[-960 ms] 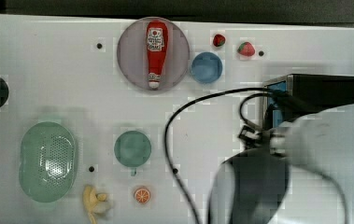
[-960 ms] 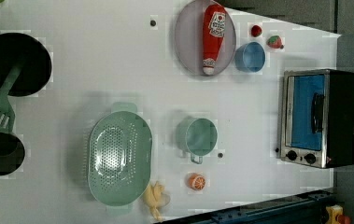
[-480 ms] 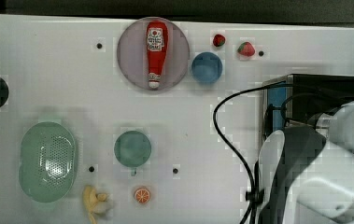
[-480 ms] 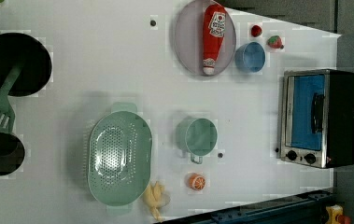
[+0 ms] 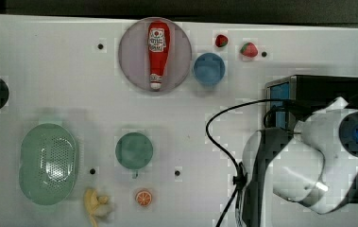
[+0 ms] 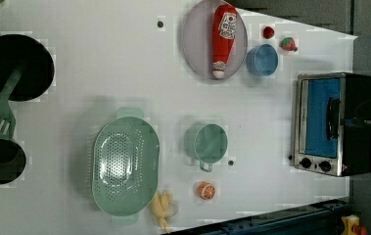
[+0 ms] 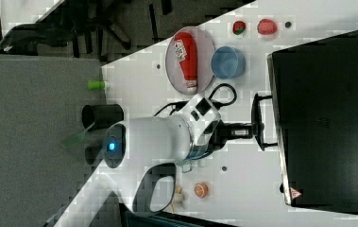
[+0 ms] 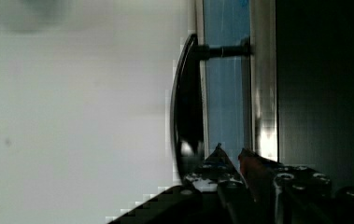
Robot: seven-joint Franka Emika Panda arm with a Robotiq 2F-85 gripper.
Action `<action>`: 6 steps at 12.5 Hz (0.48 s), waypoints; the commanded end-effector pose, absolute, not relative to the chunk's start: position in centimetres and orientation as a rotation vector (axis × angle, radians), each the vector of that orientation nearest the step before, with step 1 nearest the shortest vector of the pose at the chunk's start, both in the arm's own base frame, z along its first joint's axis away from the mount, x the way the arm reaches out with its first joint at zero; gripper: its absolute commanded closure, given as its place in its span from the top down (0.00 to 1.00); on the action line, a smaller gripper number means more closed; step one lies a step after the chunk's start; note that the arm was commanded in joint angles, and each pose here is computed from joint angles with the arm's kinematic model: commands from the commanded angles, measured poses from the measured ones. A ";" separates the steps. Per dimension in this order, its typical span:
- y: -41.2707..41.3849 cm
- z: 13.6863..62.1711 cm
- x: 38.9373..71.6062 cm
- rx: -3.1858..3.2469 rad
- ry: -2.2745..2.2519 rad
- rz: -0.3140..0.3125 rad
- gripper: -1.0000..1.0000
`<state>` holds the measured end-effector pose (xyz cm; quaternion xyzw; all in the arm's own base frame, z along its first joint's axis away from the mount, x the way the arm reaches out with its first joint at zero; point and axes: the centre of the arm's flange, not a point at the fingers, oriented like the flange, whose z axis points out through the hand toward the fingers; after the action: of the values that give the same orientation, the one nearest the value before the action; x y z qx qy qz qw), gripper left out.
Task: Flap open oven.
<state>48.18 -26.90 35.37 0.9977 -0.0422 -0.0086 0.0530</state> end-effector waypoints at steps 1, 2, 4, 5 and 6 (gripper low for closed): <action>-26.8 33.7 47.8 3.012 -0.051 0.041 0.17; -26.8 32.7 47.6 3.007 -0.049 0.040 0.17; -26.5 31.5 47.8 2.994 -0.034 0.053 0.17; -26.1 31.0 48.1 2.992 -0.020 0.049 0.17; -25.4 30.6 48.4 2.991 -0.002 0.039 0.17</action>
<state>47.69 -26.70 31.21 0.9967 -0.0307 0.0109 0.0740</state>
